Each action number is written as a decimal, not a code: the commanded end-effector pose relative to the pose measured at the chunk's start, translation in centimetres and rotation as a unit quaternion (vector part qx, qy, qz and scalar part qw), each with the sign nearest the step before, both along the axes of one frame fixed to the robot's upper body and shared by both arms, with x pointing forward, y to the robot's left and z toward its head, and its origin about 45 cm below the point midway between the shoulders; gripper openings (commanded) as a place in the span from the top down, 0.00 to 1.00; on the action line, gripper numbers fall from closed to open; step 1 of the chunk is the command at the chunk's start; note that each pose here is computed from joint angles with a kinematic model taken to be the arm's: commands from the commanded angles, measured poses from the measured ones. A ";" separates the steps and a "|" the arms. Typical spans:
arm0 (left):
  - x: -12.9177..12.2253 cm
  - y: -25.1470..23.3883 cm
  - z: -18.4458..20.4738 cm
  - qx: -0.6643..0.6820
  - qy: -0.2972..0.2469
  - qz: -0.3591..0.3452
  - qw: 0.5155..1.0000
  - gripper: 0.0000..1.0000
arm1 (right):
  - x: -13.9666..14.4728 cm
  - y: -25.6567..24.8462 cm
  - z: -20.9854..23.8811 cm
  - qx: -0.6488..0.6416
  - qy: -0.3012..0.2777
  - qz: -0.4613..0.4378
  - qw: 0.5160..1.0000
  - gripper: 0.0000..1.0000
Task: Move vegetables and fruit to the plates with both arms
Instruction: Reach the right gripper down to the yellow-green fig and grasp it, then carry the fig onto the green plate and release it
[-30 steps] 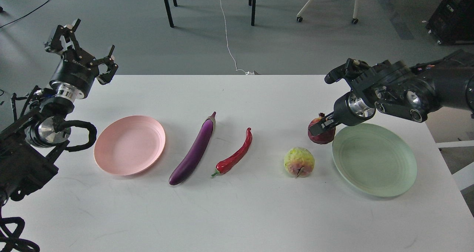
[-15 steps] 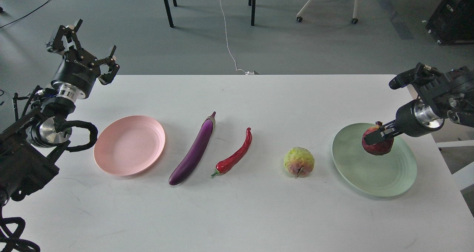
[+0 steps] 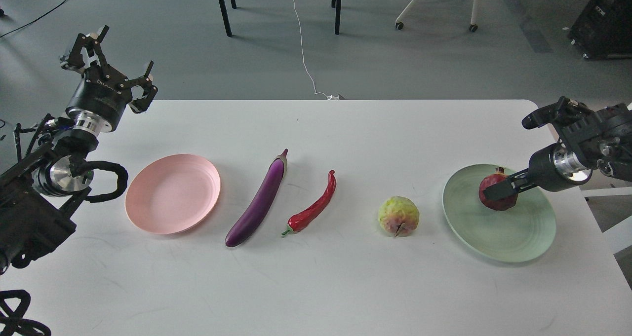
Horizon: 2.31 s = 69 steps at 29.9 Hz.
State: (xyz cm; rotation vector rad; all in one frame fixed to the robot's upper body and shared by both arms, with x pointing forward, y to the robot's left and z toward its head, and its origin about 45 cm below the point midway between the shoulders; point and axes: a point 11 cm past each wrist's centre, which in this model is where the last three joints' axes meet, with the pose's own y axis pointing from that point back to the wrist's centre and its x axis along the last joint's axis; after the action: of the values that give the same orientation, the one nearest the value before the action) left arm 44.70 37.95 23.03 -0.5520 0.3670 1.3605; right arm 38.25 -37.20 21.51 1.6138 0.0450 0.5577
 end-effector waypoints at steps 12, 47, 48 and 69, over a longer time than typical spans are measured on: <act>0.0 0.8 0.6 0.007 -0.004 0.004 1.000 0.02 | 1.1 15.1 1.8 0.059 0.011 0.155 0.986 0.06; -0.4 2.2 0.7 0.018 -0.001 0.016 1.000 0.02 | 1.0 16.7 1.5 0.030 0.024 0.174 0.984 0.51; -0.4 2.3 0.7 0.018 -0.002 0.016 1.000 0.02 | 1.0 16.3 2.1 0.031 0.022 0.171 0.985 0.51; -0.7 2.6 0.6 0.021 0.000 0.018 1.000 0.02 | -4.2 2.1 -1.0 -0.033 0.078 0.101 0.991 0.31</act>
State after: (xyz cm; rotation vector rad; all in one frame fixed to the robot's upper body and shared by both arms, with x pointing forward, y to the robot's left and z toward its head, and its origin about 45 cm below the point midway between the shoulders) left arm 44.02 40.50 23.44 -0.5265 0.3344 1.4009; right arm 33.87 -34.19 21.54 1.6004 0.3656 0.5903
